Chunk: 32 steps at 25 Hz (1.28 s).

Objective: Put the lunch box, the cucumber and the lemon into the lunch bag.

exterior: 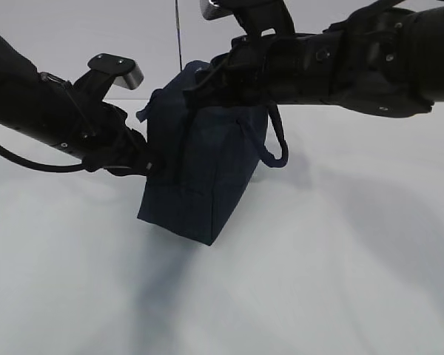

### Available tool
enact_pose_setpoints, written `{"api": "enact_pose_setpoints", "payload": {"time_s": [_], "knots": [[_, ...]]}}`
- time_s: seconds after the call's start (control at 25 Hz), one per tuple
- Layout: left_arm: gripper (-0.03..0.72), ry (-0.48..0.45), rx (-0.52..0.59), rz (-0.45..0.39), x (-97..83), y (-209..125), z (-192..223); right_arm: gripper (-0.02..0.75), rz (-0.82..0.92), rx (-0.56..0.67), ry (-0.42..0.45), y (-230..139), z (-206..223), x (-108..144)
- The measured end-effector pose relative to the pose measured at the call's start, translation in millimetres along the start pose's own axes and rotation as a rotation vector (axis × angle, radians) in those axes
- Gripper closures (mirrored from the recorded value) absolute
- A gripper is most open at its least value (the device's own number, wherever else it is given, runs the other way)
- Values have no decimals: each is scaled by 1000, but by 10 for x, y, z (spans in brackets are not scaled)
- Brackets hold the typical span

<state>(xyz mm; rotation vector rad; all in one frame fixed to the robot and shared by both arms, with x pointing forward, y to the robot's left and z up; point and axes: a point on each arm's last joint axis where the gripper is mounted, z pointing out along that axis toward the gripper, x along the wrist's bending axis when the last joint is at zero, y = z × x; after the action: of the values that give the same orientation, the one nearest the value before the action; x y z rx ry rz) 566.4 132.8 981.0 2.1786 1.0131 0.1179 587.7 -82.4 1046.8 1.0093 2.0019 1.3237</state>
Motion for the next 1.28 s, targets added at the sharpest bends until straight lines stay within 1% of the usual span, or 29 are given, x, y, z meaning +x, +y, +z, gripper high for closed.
{"api": "enact_pose_setpoints", "payload": {"time_s": [0.32,0.72,0.88,1.16,1.28], "knots": [[688,-17,10,-1,-15,-9,0,738,0,-15,-50,146,62,-76],[689,-36,23,-2,-31,-22,4,738,-22,1,-115,186,254,-231],[689,-38,24,-2,-33,-24,4,738,-41,2,-147,206,297,-339],[690,-41,26,1,-40,-24,6,738,-28,-2,-213,232,348,-619],[690,-42,27,1,-41,-25,6,738,-27,2,-221,214,405,-658]]}}
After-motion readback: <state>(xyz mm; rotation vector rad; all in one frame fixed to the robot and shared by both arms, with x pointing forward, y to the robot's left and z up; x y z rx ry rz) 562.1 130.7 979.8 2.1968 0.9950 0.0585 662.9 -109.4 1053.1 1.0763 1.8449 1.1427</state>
